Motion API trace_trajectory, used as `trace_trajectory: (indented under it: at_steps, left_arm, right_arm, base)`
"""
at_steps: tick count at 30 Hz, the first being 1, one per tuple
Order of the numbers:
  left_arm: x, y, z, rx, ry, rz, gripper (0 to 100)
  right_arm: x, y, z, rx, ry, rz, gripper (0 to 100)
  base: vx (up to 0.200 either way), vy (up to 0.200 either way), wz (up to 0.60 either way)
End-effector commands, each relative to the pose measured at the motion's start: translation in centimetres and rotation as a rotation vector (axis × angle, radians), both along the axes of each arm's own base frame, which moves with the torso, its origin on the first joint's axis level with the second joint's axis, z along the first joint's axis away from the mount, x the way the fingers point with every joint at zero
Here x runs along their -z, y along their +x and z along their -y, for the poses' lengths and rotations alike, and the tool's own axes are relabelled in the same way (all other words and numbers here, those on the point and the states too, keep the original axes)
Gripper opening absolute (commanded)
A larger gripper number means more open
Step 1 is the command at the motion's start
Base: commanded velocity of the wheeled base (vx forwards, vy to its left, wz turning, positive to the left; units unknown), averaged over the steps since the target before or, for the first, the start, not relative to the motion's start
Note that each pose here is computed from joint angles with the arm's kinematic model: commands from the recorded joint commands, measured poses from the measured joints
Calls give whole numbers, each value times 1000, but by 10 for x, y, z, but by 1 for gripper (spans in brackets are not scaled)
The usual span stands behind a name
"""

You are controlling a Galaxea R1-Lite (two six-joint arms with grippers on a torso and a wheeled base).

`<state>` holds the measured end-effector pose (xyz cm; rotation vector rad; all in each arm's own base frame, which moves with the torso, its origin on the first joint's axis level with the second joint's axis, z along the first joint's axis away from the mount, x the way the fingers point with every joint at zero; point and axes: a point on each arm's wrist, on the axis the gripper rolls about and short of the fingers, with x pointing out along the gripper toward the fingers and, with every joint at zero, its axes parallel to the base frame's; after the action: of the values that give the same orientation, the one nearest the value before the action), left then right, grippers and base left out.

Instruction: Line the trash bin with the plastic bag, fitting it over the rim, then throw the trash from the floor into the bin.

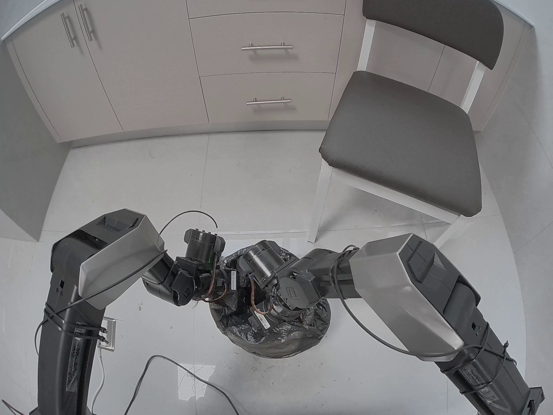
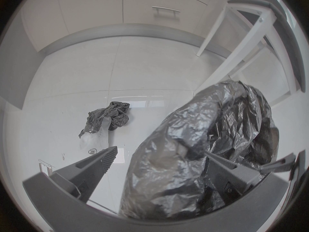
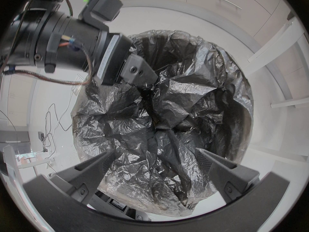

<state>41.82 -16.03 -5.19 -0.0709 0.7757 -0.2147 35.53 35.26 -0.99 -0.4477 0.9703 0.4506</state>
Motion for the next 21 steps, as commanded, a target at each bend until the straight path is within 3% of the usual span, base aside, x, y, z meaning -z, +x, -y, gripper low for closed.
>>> trace_trajectory:
  at_steps: [1,3,7,10,12,17,21]
  left_arm:
    - [-4,1,1,-22,-33,9,100]
    - [-6,2,2,-34,-52,9,100]
    - [-31,4,3,-50,-234,26,100]
    - [-52,6,4,-76,-316,55,100]
    - [-58,6,4,-82,-328,65,100]
    - [-108,5,-2,-90,-381,166,100]
    - [-134,2,-9,-104,-403,218,100]
  right_arm:
    - [13,-1,0,-6,-21,-17,100]
    - [15,-1,0,-6,-24,-20,100]
    - [23,-3,-2,-13,-37,-32,100]
    - [30,-3,-2,-12,-44,-40,100]
    - [33,-3,-2,-12,-45,-41,100]
    - [37,-4,-2,-15,-49,-44,100]
    - [21,-4,-4,-16,-28,-21,100]
  base:
    - [0,0,0]
    - [0,0,0]
    - [0,0,0]
    - [0,0,0]
    - [0,0,0]
    - [0,0,0]
    - [0,0,0]
